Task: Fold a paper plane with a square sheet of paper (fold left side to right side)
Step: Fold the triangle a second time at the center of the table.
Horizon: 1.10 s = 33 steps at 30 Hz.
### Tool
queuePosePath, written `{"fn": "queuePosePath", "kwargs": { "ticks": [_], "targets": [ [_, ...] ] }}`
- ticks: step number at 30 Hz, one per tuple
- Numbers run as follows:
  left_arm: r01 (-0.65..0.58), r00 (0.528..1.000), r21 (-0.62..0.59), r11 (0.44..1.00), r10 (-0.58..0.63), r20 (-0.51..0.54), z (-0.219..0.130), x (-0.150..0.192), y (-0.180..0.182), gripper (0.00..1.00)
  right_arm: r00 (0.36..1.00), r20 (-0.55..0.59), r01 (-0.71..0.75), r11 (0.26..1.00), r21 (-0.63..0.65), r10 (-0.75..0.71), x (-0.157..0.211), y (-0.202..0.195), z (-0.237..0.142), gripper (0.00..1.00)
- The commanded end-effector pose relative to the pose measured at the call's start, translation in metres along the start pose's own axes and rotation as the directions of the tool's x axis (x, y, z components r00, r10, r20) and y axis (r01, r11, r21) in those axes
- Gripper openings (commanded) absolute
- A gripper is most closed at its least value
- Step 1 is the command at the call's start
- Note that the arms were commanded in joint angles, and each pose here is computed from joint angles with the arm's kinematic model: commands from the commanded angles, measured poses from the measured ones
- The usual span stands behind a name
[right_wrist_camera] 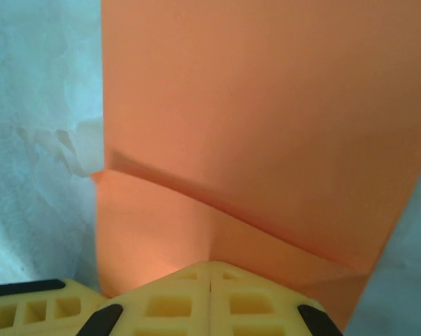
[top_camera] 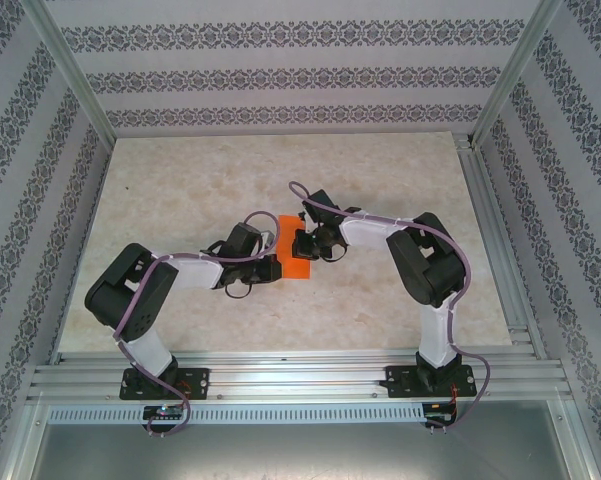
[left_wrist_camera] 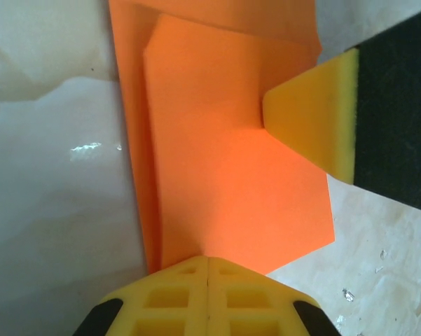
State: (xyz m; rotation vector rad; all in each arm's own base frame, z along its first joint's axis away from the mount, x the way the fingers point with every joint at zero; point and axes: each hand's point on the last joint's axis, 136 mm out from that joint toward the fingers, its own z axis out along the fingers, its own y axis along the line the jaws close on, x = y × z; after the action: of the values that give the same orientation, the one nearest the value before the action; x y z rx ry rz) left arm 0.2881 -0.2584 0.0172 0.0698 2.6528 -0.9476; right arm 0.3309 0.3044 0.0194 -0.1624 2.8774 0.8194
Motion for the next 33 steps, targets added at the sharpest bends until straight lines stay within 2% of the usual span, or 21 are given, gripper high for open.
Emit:
{"fn": "queuePosePath", "kwargs": {
  "ticks": [1, 6, 19, 29, 33],
  "targets": [
    [0.059, 0.997, -0.088, 0.994, -0.063, -0.048, 0.008, 0.025, 0.034, 0.01, 0.999, -0.009, 0.040, 0.998, -0.048, -0.040, -0.001, 0.020, -0.018, 0.06],
    [0.055, 0.996, -0.102, 0.993, -0.061, -0.058, 0.008, 0.028, 0.037, 0.01, 0.993, -0.092, 0.064, 0.996, -0.060, -0.070, 0.016, 0.024, -0.004, 0.06],
    [0.050, 0.996, -0.124, 0.991, -0.058, -0.068, 0.006, 0.031, 0.041, 0.00, 0.978, -0.167, 0.114, 0.991, -0.069, -0.124, 0.020, 0.032, 0.017, 0.06],
    [0.052, 0.995, -0.150, 0.987, -0.064, -0.072, 0.004, 0.036, 0.047, 0.00, 0.966, -0.208, 0.157, 0.988, 0.006, -0.152, 0.022, 0.015, 0.021, 0.06],
    [0.056, 0.995, -0.161, 0.985, -0.069, -0.078, 0.004, 0.039, 0.051, 0.00, 0.968, -0.189, 0.172, 0.984, 0.035, -0.162, 0.013, 0.000, 0.014, 0.06]
  ]
}}
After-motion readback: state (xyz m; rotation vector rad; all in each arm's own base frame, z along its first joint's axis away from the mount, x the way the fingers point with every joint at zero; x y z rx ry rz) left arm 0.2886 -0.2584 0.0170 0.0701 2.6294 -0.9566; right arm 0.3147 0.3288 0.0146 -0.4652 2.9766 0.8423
